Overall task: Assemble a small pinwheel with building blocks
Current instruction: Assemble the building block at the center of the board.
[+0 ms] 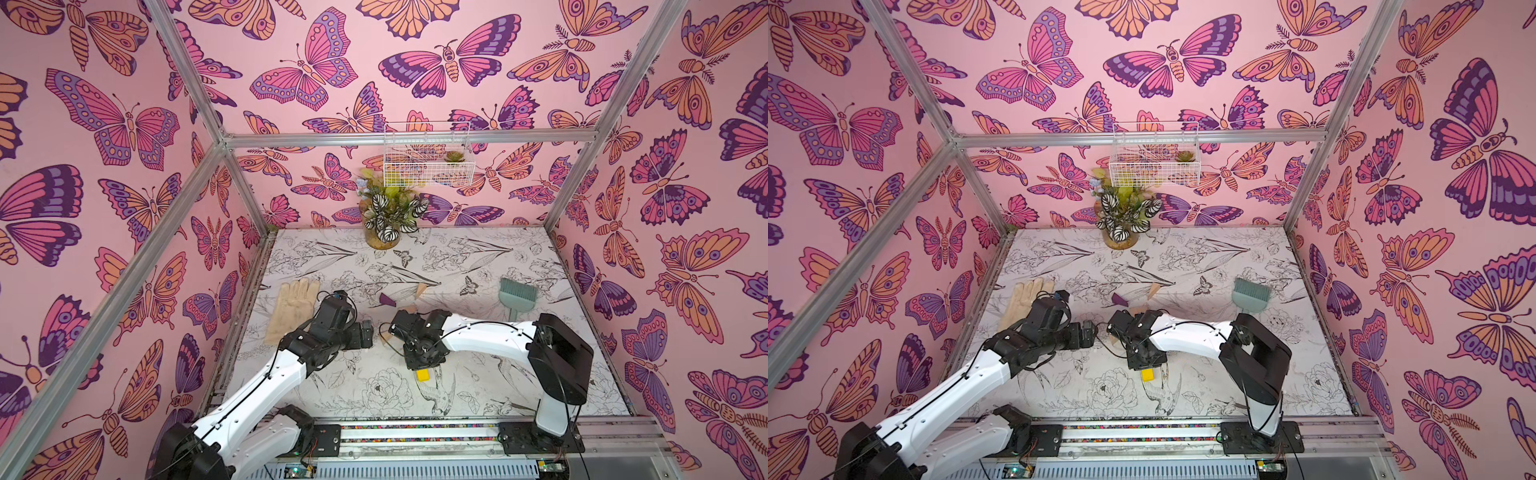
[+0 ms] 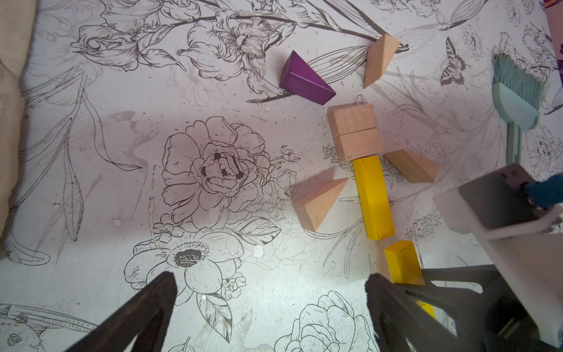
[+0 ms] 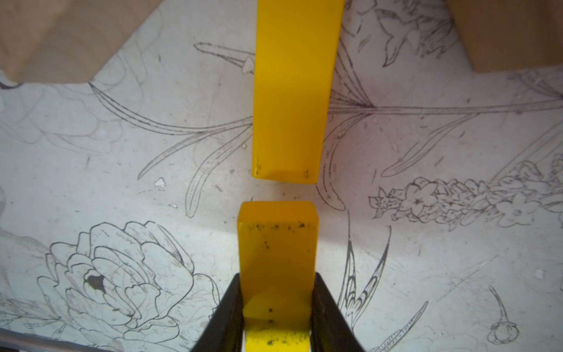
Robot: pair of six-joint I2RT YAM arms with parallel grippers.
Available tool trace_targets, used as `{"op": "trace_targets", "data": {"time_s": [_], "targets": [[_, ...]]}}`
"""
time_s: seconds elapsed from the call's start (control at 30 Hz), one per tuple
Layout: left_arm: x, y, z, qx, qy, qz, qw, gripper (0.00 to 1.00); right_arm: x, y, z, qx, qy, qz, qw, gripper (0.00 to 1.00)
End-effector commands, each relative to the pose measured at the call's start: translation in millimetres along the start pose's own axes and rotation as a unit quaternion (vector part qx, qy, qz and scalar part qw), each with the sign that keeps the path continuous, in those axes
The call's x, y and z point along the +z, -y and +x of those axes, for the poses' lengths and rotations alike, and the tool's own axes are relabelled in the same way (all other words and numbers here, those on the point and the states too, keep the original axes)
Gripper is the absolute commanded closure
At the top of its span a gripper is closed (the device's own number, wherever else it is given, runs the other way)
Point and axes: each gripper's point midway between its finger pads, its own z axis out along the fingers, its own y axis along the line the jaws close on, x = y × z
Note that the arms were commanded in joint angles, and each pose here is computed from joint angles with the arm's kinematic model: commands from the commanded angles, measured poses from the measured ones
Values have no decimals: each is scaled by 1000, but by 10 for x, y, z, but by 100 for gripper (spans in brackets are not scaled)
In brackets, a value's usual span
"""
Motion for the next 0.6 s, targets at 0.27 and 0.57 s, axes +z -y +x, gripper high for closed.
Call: {"op": "trace_targets", "data": {"time_s": [0.27,0.57], "targets": [[22,-46,45,-5,-4,-5,1000,0,170,20,81,9,-32,14,999,78],[48,-55,65,-4,-9,-7,1000,0,207,38,48,13,-35,18,999,77]]}}
